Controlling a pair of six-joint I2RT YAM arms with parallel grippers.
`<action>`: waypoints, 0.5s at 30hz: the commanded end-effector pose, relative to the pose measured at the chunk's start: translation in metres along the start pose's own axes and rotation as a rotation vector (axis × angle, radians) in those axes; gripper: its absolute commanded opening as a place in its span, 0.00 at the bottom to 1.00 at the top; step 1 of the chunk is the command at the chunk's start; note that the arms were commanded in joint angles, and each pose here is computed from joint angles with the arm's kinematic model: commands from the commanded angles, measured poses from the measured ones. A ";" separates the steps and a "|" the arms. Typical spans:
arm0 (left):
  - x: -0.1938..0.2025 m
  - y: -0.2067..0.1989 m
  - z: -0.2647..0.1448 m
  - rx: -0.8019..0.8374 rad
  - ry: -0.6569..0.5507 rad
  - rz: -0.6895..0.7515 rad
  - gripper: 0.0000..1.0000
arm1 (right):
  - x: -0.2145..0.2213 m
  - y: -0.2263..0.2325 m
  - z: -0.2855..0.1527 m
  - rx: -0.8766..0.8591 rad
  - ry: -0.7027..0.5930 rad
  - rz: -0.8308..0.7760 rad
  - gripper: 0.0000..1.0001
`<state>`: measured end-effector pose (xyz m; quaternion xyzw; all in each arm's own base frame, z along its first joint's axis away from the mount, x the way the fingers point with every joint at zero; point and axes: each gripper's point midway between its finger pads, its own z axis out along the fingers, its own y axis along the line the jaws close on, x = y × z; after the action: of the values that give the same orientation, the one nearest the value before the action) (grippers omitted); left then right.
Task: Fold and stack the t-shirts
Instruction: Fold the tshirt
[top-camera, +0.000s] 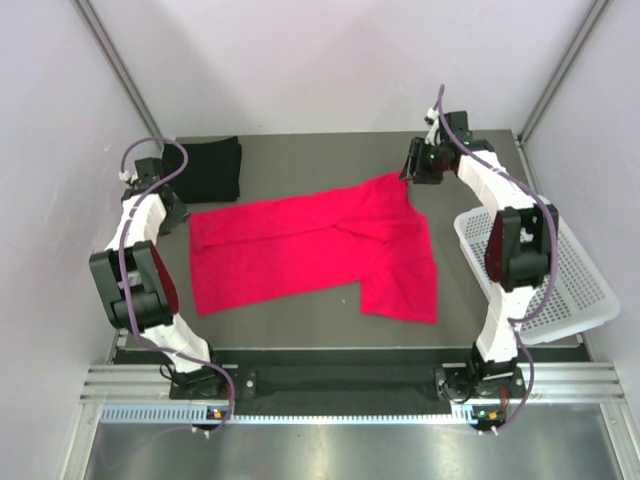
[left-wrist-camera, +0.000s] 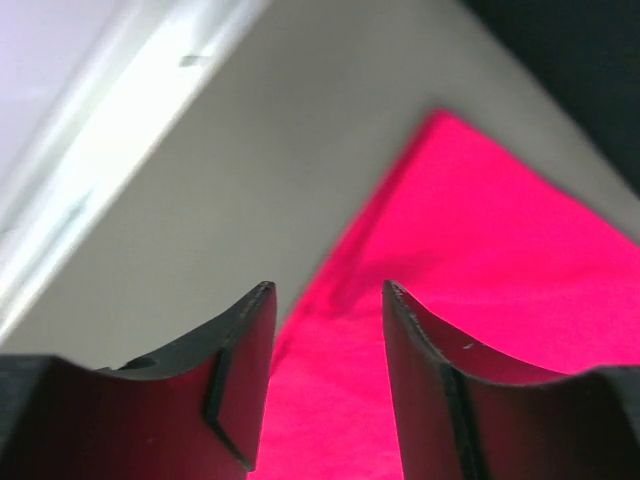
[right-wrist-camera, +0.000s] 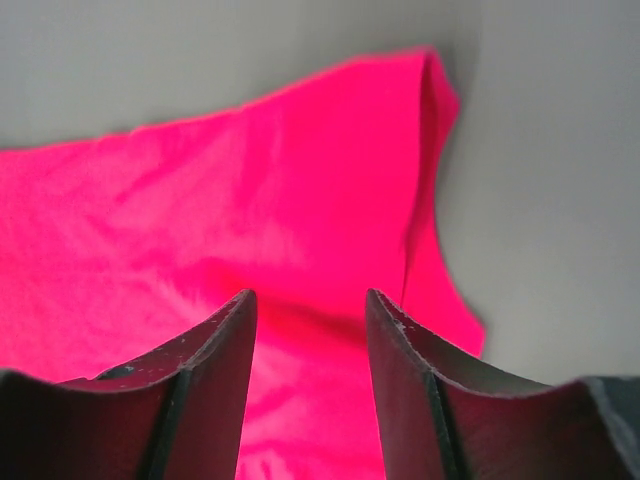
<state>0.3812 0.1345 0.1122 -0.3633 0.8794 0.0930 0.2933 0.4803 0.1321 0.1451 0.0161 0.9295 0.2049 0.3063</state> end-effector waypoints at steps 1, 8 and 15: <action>-0.007 -0.042 0.017 0.203 0.029 0.002 0.50 | -0.030 -0.002 0.016 -0.031 -0.042 -0.047 0.47; -0.006 -0.059 0.033 0.314 0.090 -0.046 0.46 | -0.044 -0.006 0.051 -0.049 -0.048 -0.026 0.36; 0.005 -0.056 0.050 0.323 0.159 -0.085 0.41 | -0.052 -0.016 0.072 -0.030 -0.071 -0.069 0.36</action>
<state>0.4217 0.1085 0.0605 -0.3554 0.8970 -0.0649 0.2546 0.5361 0.1434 0.0867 0.0028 0.9350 0.2106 0.2855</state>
